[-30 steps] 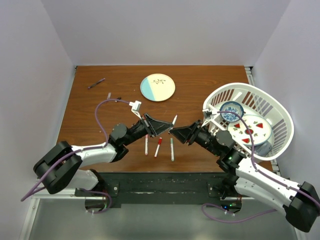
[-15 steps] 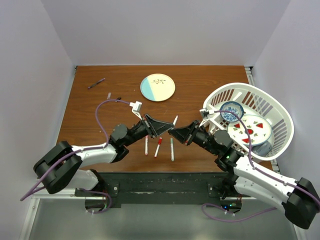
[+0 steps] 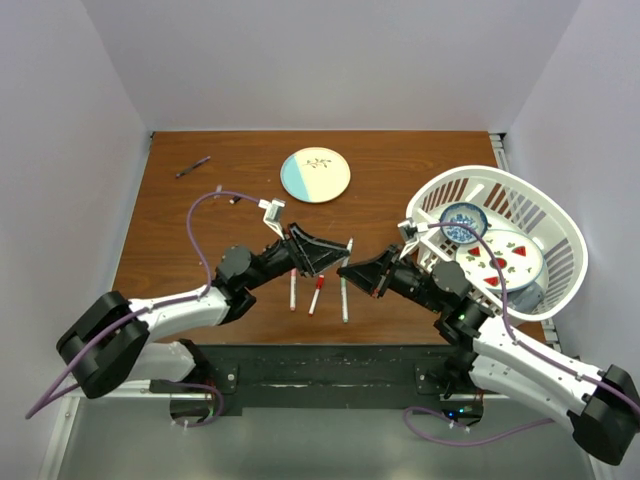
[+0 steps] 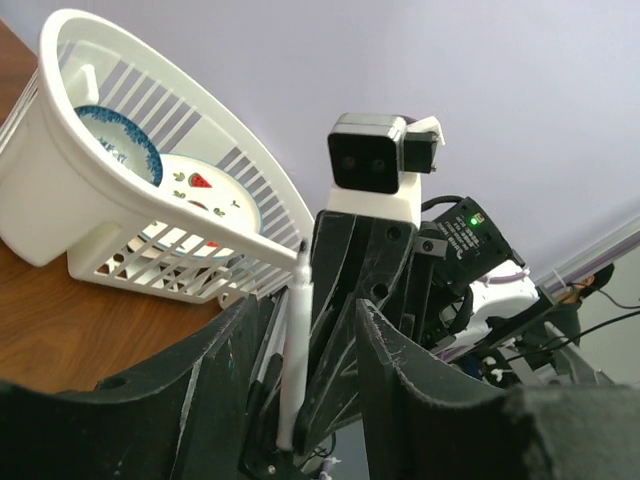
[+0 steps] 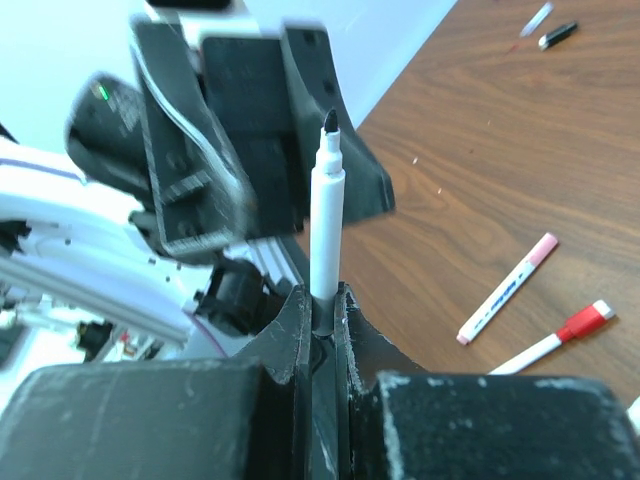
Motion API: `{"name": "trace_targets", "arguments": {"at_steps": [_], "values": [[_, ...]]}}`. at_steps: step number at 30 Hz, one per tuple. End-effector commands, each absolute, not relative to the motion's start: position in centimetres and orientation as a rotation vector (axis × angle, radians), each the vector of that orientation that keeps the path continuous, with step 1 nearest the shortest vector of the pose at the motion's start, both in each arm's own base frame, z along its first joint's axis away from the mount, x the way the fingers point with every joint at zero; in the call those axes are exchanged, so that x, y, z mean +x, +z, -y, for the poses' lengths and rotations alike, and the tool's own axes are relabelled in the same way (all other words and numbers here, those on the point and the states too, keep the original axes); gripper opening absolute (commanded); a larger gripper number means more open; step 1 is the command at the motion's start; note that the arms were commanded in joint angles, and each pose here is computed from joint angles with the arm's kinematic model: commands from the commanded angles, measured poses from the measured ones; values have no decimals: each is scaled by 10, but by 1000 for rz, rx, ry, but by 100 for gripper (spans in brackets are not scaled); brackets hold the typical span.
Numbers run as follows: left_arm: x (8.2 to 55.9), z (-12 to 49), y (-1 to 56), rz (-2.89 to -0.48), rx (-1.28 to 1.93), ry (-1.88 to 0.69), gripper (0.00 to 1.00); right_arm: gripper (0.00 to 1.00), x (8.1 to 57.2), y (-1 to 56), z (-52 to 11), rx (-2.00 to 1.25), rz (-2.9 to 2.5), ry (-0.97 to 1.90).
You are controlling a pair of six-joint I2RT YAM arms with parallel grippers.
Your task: Insert the pens into the pen caps
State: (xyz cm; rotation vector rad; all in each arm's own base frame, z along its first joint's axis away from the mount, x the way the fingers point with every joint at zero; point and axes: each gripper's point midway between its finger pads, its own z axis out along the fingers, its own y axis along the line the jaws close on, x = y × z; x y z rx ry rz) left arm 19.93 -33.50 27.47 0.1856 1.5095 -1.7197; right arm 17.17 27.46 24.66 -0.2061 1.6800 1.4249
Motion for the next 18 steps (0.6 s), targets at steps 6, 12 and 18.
{"name": "trace_targets", "arguments": {"at_steps": [6, 12, 18], "values": [[194, 346, 305, -1436, 404, -1643, 47, 0, 153, 257, -282, -360, -1677, 1464], [197, 348, 290, -1515, 445, -1576, 42, 0, 153, 258, -282, -363, -1676, 1464], [195, 346, 286, -1527, 458, -1555, 5, 0, 153, 258, -282, -368, -1682, 1459]]}}
